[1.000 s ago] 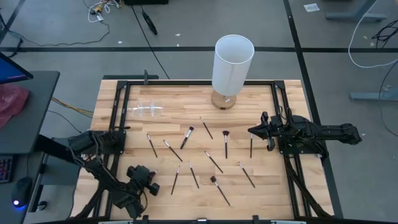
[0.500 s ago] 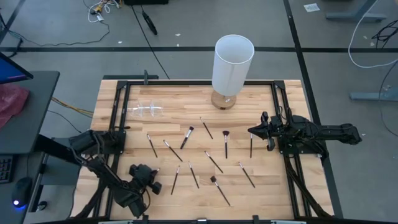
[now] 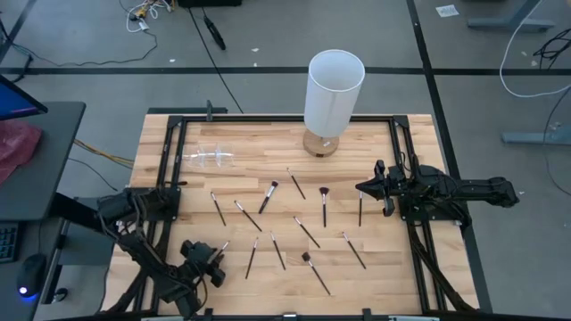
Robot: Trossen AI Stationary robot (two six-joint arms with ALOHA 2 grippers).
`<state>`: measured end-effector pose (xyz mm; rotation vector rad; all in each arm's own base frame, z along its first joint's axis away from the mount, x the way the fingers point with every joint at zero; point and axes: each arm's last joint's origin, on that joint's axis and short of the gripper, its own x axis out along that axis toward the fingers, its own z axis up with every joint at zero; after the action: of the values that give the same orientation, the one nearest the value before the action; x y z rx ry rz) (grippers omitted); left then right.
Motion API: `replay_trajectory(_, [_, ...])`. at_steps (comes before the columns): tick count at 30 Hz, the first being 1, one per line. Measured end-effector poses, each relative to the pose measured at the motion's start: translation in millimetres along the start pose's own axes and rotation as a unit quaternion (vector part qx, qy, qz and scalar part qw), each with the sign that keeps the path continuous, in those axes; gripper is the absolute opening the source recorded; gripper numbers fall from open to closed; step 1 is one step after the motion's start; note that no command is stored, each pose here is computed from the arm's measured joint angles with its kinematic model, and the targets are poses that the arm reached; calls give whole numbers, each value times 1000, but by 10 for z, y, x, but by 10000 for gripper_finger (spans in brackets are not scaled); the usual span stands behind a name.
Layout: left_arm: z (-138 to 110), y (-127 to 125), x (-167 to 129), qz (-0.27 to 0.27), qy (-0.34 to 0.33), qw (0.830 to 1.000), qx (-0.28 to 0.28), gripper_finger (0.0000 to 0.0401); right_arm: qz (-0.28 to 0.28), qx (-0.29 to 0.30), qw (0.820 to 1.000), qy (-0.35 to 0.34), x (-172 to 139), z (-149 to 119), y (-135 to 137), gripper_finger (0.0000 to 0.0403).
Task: Put items in baskets/containers
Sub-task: Put the black eyeshadow brush into the transparent organizer
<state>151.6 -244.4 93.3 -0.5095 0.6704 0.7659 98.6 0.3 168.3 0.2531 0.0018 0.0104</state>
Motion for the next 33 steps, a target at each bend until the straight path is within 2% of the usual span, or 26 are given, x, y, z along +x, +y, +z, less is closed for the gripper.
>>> replay_trajectory(8, [-158, 51, 144, 0, -47, 998, 43, 120, 0, 0, 1000, 0, 0, 0, 0, 6])
replay_trajectory(22, [-284, 121, 87, -17, -46, 997, 67, 14, 0, 0, 1000, 0, 0, 1, 0, 6])
replay_trajectory(33, [-224, 59, 150, -33, -74, 996, 48, 13, 0, 0, 1000, 0, 0, 1, 0, 6])
